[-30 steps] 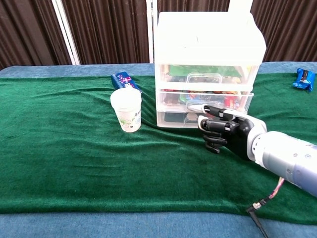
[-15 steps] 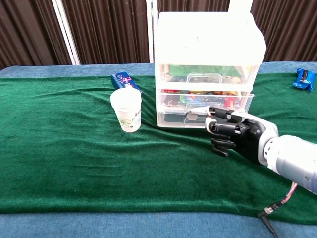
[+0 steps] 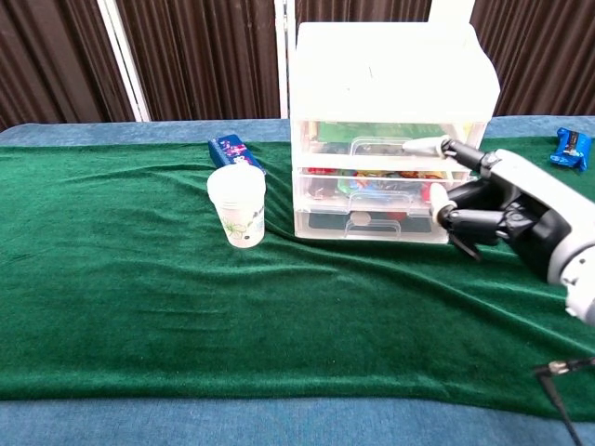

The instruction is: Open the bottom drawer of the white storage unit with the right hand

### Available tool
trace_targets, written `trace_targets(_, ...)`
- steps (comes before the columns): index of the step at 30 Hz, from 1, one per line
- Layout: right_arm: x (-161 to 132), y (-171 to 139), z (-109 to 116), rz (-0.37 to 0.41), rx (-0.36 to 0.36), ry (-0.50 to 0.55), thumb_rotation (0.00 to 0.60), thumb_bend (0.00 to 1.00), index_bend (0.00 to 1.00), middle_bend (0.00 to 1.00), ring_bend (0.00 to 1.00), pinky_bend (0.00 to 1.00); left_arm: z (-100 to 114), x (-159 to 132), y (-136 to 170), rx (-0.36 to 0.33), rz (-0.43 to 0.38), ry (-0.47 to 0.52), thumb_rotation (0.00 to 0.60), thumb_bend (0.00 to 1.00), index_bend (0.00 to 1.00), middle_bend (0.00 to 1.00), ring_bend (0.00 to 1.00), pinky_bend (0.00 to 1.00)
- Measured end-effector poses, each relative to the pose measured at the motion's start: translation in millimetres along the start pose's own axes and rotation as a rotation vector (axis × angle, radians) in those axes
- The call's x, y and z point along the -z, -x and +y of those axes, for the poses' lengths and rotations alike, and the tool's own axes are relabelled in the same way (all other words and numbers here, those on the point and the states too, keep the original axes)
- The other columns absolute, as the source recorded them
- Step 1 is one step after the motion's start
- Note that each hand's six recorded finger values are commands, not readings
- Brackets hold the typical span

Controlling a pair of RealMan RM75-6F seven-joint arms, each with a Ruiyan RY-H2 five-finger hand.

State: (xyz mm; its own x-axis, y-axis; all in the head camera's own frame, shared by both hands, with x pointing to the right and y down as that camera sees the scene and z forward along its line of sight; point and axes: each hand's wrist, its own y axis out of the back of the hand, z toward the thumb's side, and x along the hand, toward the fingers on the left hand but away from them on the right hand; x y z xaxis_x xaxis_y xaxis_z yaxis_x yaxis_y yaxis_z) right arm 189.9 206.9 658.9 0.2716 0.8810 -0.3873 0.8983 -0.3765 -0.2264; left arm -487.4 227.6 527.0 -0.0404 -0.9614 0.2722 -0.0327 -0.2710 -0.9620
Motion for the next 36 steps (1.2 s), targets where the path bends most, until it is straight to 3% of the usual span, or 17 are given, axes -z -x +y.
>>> trace_targets(5,-4,-3,6,0.04,0.007,-0.199,0.6,0.62,0.32,0.93,0.96,0.85,-1,-1,0,0.003,0.0,-0.004,0.6,0.03,0.0,0.0,0.0,0.0)
trace_targets(12,-11,4,14,0.055,0.033,-0.529,0.6,0.62,0.32,0.93,0.96,0.85,-2,-1,0,0.002,0.001,-0.006,0.6,0.03,0.0,0.0,0.0,0.0)
trace_targets(16,-16,13,19,0.049,0.053,-0.649,0.6,0.62,0.31,0.93,0.96,0.85,-2,-1,0,0.001,0.002,-0.008,0.6,0.03,0.0,0.0,0.0,0.0)
trace_targets(26,-12,26,21,-0.037,0.063,-0.812,0.6,0.62,0.28,0.93,0.96,0.85,-1,-1,0,0.0,0.003,-0.006,0.6,0.03,0.0,0.0,0.0,0.0)
trace_targets(36,-5,32,18,-0.096,0.049,-0.835,0.6,0.62,0.27,0.93,0.96,0.85,-1,-1,0,0.003,0.002,-0.005,0.6,0.03,0.0,0.0,0.0,0.0)
